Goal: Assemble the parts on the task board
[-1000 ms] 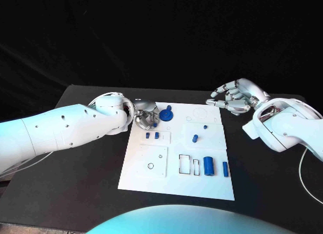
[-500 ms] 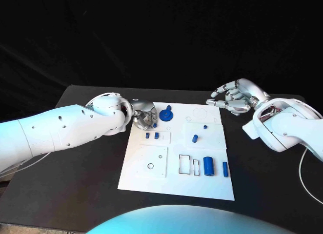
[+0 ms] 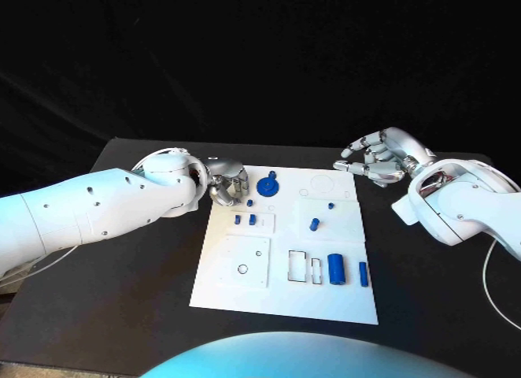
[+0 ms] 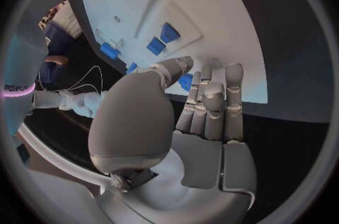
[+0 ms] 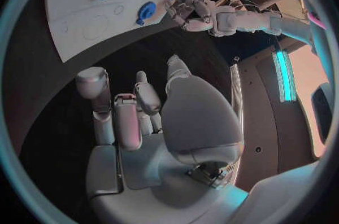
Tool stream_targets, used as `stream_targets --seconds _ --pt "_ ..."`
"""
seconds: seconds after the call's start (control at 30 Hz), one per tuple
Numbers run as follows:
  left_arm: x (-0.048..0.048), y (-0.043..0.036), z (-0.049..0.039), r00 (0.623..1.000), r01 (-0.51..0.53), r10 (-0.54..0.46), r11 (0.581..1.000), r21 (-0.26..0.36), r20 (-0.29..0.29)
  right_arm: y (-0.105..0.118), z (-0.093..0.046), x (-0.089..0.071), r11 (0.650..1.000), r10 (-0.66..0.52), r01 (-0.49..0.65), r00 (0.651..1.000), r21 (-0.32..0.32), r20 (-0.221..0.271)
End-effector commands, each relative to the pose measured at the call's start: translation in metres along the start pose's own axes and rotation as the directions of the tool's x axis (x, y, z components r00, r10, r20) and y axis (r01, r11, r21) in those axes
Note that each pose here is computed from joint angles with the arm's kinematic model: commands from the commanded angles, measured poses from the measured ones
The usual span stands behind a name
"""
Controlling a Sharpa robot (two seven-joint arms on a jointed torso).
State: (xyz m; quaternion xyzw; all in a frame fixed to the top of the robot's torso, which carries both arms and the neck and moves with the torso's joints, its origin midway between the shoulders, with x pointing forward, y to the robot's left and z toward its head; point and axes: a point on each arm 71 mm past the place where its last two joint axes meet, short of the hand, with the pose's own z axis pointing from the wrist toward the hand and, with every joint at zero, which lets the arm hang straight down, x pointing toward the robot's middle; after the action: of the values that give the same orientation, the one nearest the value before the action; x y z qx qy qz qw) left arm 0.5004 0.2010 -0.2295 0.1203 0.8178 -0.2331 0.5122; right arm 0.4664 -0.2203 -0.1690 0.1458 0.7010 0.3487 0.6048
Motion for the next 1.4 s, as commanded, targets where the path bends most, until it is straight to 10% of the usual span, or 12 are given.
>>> stream_targets --seconds 0.03,0.27,0.87,1.13,1.4 --pt "-0.0086 0.0046 -0.0038 0.998 0.029 -0.029 1.000 0.001 0.061 -0.004 0.001 0.002 1.000 -0.020 0.021 0.999 0.014 -0.043" --pt "-0.0237 0.0160 -0.0165 0.975 0.169 -0.172 0.985 0.032 0.141 -0.009 0.003 0.006 0.993 -0.116 0.115 0.988 -0.011 -0.099" --pt "-0.0332 0.0115 -0.0355 0.920 0.307 -0.330 0.942 0.137 0.212 -0.014 0.000 0.027 0.953 -0.298 0.289 0.947 -0.090 -0.121" --pt "-0.0426 0.0233 -0.0464 0.690 0.618 -0.660 0.751 0.234 0.297 -0.016 0.002 0.047 0.896 -0.441 0.421 0.883 -0.143 -0.162" --pt "-0.0452 0.0244 -0.0530 0.441 0.793 -0.861 0.507 0.338 0.256 -0.019 0.005 0.061 0.847 -0.529 0.508 0.829 -0.155 -0.179"
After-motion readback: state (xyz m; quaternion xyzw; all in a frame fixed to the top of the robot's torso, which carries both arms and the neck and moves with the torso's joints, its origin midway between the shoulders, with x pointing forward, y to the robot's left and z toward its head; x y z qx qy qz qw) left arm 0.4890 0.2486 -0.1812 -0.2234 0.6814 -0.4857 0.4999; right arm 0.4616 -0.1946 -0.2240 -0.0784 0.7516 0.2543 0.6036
